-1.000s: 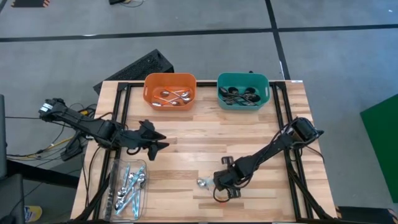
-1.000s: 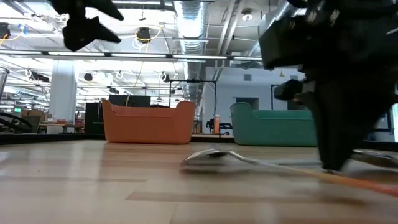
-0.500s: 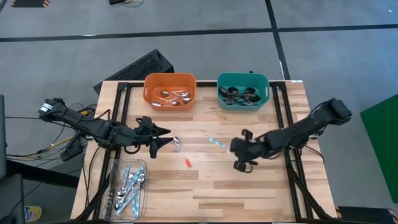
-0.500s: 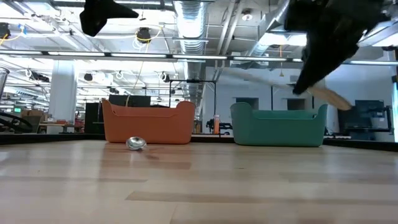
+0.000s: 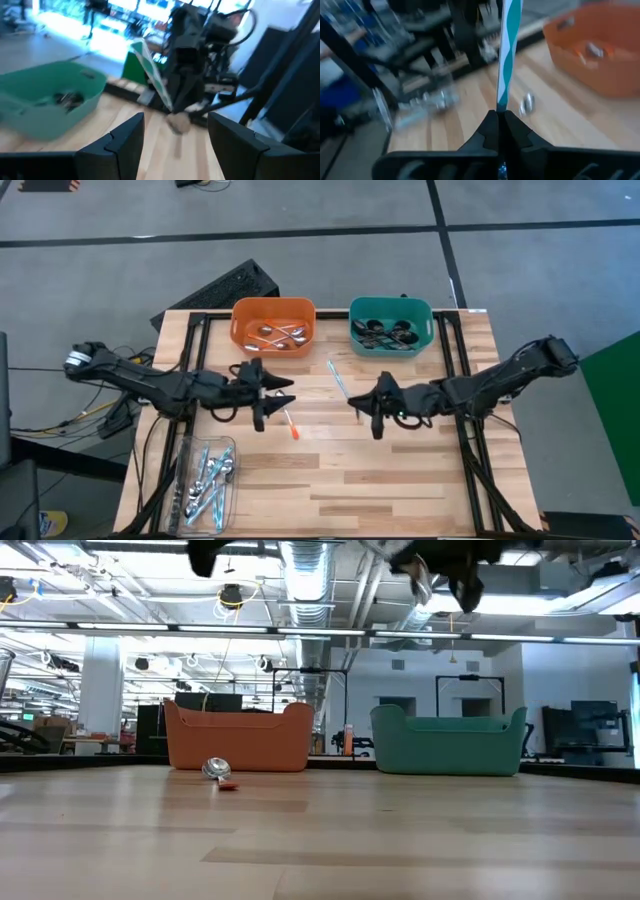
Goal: Sort silverware by color (type)
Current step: Put the green spoon into the transparent bin
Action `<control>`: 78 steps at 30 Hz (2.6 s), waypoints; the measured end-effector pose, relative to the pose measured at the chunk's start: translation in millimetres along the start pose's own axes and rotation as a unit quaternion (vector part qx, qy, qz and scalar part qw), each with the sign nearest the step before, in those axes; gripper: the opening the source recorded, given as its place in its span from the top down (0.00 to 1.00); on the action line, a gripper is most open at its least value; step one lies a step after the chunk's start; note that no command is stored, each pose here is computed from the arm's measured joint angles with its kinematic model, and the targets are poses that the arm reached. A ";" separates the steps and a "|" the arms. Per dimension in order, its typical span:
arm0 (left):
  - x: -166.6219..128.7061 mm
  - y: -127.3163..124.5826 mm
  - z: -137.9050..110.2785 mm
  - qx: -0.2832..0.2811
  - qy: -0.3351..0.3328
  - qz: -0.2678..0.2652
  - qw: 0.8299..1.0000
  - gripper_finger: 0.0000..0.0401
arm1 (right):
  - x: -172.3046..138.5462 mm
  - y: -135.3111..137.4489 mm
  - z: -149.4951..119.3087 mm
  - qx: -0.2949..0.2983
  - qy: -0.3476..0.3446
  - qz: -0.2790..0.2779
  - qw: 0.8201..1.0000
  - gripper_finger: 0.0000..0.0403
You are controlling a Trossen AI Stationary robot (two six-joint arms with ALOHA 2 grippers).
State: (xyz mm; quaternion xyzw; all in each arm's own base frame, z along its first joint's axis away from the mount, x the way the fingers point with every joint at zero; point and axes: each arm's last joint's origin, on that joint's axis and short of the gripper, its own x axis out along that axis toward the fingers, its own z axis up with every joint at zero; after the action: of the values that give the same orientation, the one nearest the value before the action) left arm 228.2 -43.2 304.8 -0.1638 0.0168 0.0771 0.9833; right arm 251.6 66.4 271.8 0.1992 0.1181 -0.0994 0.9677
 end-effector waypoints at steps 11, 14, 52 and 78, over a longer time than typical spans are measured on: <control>36.6 21.1 10.6 -0.018 -0.071 -0.077 0.994 0.49 | 9.4 -3.5 26.0 0.005 -0.110 0.027 0.994 0.97; 46.2 24.9 18.0 -0.017 -0.076 -0.079 0.994 0.49 | 20.7 -3.9 28.4 0.001 -0.102 0.036 0.994 0.96; -5.2 30.6 57.8 0.027 0.157 0.102 0.982 0.95 | 75.1 2.9 57.3 -0.039 -0.141 0.012 0.989 0.55; -131.0 -63.2 -85.7 -0.305 0.476 0.299 0.769 0.94 | 91.3 -56.2 43.9 0.138 0.020 -0.051 0.989 0.57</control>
State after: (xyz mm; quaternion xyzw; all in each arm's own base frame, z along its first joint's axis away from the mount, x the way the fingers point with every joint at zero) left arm 108.2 -149.3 251.5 -0.4574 0.5066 0.2804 0.6749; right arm 333.3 -15.5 266.1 0.3268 0.1331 -0.1601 0.9219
